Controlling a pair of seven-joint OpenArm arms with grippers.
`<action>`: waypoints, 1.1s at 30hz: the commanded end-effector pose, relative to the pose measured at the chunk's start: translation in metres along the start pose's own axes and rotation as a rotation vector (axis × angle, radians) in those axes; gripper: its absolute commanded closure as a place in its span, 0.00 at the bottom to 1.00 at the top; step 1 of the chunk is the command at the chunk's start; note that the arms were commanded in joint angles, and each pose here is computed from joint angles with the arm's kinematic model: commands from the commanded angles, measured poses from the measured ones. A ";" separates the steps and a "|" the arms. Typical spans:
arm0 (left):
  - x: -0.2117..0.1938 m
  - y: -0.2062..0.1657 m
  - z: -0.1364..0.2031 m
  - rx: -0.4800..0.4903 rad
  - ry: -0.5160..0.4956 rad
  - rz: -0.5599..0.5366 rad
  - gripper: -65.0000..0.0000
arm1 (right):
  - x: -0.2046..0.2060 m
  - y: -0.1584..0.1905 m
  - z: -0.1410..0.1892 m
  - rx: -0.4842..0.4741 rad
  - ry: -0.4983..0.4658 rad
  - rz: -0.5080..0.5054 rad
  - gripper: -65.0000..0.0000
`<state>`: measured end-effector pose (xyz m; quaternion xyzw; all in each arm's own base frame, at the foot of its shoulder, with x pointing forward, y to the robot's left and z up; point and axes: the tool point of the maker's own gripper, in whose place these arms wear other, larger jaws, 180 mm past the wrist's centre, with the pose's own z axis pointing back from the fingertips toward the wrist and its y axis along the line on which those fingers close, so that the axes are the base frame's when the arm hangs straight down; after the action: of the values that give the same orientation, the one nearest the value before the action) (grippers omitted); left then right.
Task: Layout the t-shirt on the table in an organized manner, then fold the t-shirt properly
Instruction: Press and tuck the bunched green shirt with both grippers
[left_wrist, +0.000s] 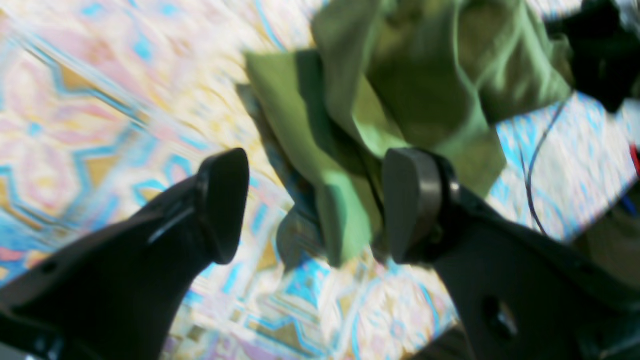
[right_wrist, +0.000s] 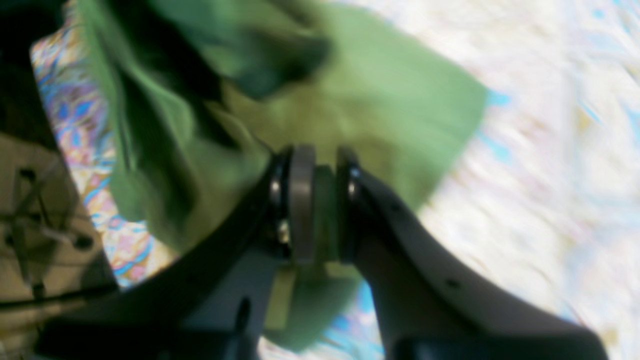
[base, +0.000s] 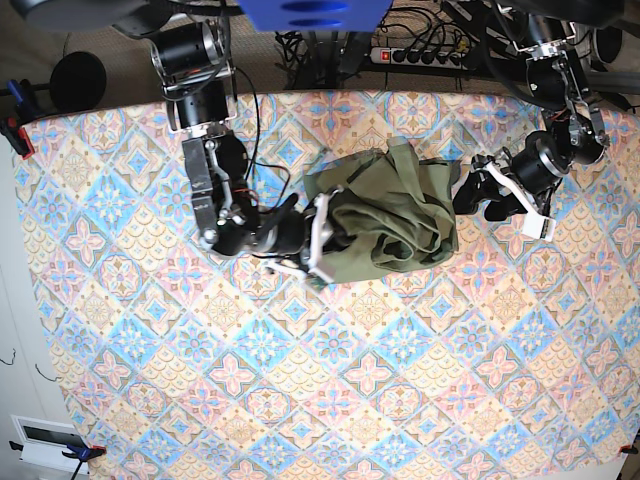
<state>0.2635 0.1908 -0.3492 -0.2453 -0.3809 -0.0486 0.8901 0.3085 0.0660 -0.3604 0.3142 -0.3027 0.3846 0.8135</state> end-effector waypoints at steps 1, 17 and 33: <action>0.007 -0.004 -0.001 -0.004 -0.023 -0.015 0.37 | 0.024 0.015 -0.004 0.041 -0.051 0.054 0.89; 0.016 0.003 -0.011 0.062 -0.021 -0.049 0.37 | 0.066 0.083 -0.040 0.197 -0.100 0.178 0.89; 0.018 0.024 -0.010 0.179 0.035 -0.121 0.37 | 0.056 0.044 -0.062 0.188 -0.138 -0.004 0.89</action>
<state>0.2810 0.2074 -0.3649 -0.1414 -0.3601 -0.0675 0.9197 0.3102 0.1481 -0.3660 0.3992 -0.2964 0.3862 0.7770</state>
